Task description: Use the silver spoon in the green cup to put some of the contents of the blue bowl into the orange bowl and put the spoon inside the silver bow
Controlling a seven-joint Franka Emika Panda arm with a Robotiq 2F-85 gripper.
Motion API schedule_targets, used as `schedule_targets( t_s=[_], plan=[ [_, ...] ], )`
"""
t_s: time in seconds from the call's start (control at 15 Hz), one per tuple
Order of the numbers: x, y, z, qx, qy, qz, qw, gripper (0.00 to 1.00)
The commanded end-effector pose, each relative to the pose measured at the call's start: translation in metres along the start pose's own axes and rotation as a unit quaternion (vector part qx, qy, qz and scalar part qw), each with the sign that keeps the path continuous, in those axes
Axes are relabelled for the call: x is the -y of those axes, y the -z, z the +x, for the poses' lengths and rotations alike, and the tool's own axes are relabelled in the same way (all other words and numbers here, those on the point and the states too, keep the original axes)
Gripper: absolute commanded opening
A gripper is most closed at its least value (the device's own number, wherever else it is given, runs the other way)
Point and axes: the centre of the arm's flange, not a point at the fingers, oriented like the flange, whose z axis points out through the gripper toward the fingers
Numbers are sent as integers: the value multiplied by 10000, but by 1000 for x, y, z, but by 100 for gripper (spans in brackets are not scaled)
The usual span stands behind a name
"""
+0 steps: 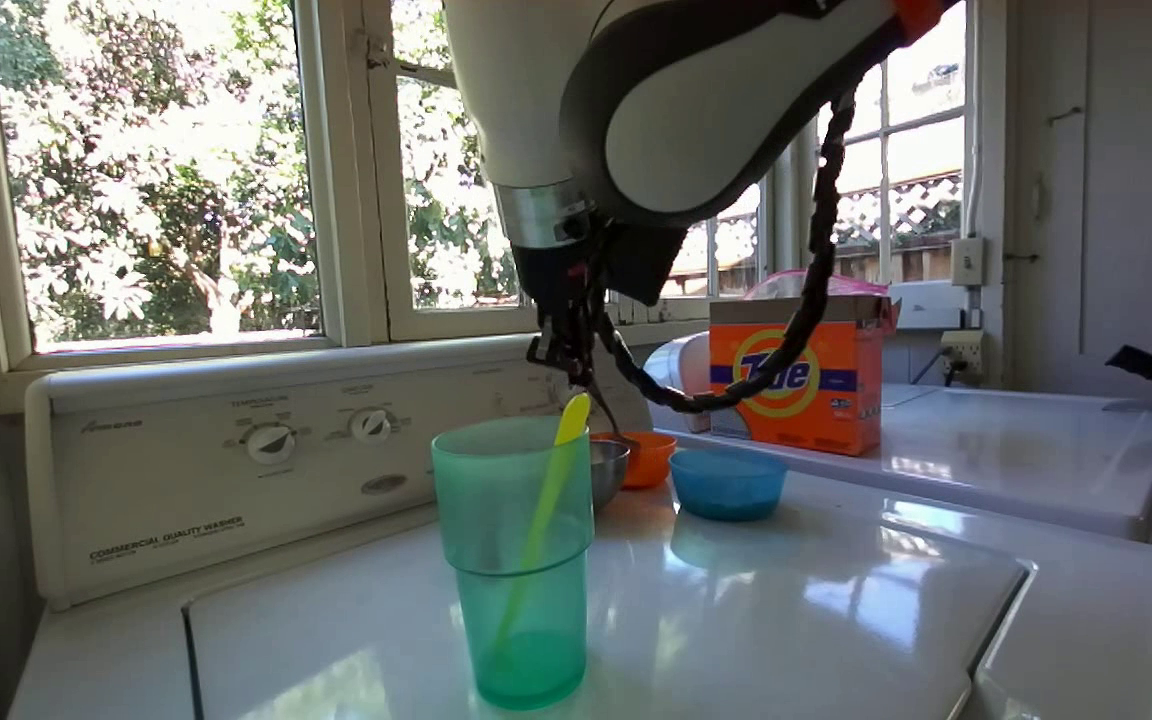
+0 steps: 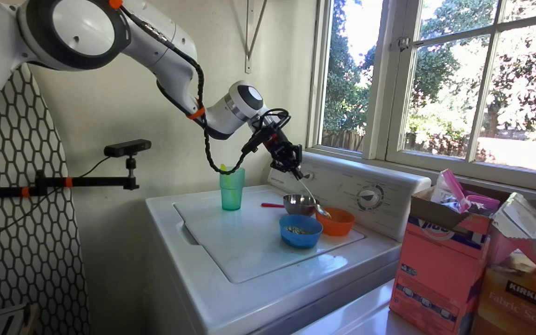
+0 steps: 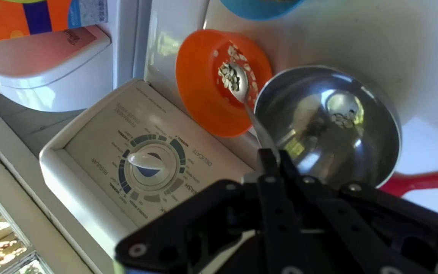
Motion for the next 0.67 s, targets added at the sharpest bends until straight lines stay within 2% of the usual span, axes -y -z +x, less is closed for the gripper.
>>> schedule_targets(
  t_s=[0.0,0.2,0.6],
  plan=[
    [-3,2,2,-95,-20,102,9999,5],
    [0,8,3,-160,-36,81,9998,1],
    [-16,-5,1,-227,-533,467,9972,1]
  ],
)
